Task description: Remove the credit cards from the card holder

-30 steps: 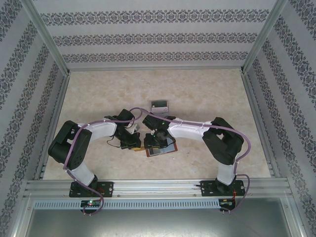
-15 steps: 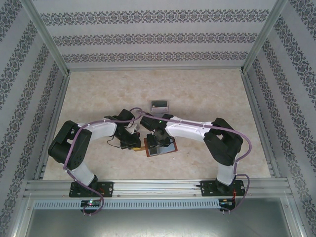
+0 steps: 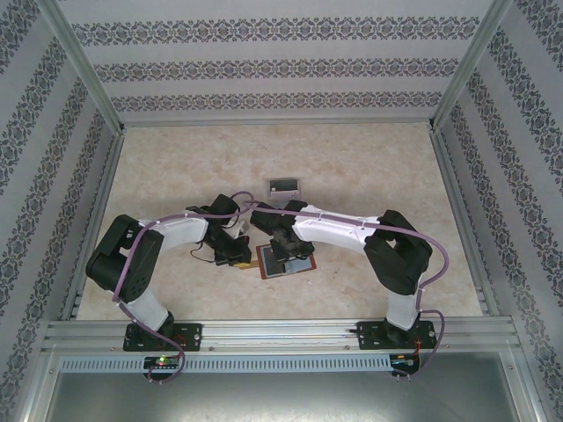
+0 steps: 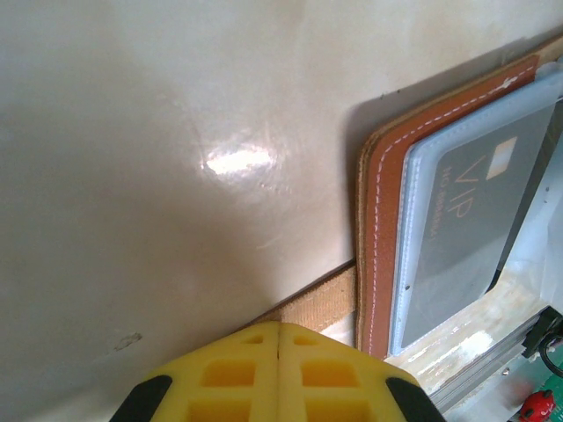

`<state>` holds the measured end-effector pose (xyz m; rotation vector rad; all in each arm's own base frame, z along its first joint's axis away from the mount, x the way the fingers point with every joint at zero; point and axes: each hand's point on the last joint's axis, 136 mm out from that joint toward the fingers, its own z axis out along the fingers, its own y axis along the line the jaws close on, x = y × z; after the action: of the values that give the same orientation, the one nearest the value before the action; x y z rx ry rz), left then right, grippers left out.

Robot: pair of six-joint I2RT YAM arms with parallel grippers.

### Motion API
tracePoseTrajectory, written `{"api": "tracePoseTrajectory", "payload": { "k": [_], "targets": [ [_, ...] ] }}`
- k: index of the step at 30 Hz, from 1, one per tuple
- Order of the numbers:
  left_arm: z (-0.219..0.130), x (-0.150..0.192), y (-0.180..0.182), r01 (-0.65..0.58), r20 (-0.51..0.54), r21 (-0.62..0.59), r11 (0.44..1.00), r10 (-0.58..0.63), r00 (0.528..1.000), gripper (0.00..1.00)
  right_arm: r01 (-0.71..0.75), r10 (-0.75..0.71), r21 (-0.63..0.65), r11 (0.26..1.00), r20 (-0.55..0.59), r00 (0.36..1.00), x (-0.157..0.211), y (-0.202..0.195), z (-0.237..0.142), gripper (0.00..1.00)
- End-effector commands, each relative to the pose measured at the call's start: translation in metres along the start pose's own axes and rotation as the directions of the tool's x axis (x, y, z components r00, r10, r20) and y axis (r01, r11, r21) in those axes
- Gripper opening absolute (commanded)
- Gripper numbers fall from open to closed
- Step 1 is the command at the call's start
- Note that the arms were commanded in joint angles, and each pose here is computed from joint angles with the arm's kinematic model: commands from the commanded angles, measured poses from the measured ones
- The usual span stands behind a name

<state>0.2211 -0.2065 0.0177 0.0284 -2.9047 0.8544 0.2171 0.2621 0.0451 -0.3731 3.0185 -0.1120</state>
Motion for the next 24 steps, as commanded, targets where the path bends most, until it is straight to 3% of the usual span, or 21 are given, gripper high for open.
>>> {"api": "tracePoseTrajectory", "payload": {
  "k": [1,9,24],
  "targets": [
    [-0.002,0.004,0.008,-0.009,-0.009,-0.048,0.999,0.009,1.0,0.04,0.037,-0.038,0.088,0.995,0.006,0.999,0.001,-0.015,-0.004,0.5],
    [-0.002,0.003,0.008,-0.009,-0.008,-0.051,0.999,0.009,1.0,0.04,0.03,-0.029,0.124,0.992,-0.011,1.0,0.006,-0.031,0.004,0.52],
    [-0.006,0.001,0.005,-0.003,-0.002,-0.059,0.998,0.003,1.0,0.04,-0.035,0.039,0.078,0.996,-0.045,0.998,0.02,-0.053,0.024,0.52]
  ]
}}
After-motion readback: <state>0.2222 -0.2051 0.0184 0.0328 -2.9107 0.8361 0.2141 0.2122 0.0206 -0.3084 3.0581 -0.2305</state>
